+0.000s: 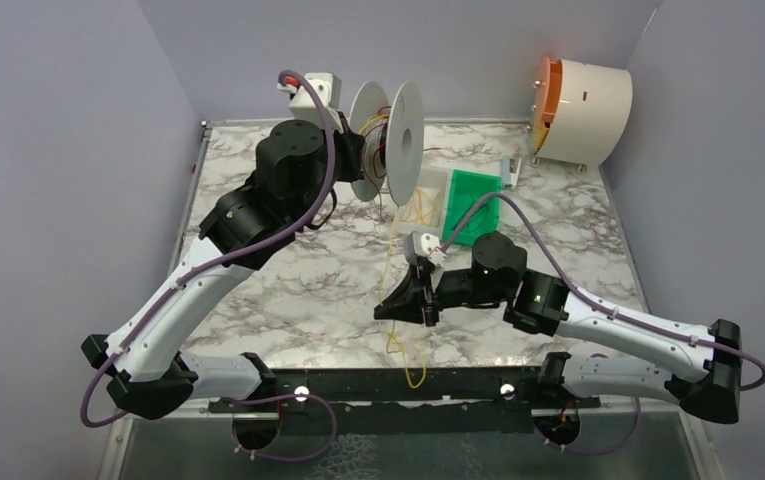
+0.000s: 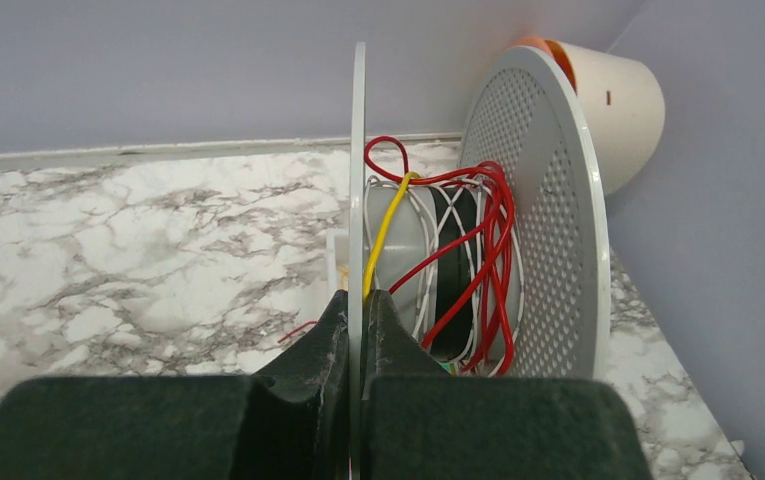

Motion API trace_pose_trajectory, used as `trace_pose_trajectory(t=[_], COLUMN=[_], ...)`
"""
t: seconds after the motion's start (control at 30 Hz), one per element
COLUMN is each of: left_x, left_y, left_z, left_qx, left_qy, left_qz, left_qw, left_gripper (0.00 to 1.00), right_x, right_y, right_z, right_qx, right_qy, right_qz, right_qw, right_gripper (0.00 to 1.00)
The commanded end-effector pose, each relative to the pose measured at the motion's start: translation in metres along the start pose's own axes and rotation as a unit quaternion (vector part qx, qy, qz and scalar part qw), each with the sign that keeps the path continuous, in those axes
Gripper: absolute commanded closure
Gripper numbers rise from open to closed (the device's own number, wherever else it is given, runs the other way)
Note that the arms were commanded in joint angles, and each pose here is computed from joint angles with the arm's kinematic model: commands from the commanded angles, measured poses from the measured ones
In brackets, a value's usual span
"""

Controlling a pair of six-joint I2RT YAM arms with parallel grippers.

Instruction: Wrap the cables

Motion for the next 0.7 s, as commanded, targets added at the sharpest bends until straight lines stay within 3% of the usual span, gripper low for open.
trace_pose_trajectory(t=[0.0,0.3,0.67], left_x=[0.008,0.041,0.042], left_y=[0.006,0.001,-0.012], left_z=[-0.017,0.04,0.099], left_qx=[-0.06,-0.027,0.037], left_qy=[-0.024,0.014,0.096], left_qz=[-0.036,-0.091,-0.032], left_qw=[0.997,0.995,0.994], left_gripper=[1.0,1.0,1.0], right_x=[0.012,0.004,-0.022], right_y=[0.006,0.005,-0.031], right_z=[-0.035,-0.064,-0.088], right_qx=[-0.004,0.052,0.108], right_qy=[-0.002,0.049,0.006], right_qz=[0.02,0.081,0.202], right_qw=[1.0,0.994,0.973], right_gripper=[0.99,0.99,0.99])
Point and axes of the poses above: each gripper's point midway between its finger pads, its own y axis out along the fingers, its own x axis along the line the jaws close on, z = x × y, the point moved 2 cm from there along -y, back along the fingers, and after that the axes turned 1 degree about y, right-handed, at the moved point
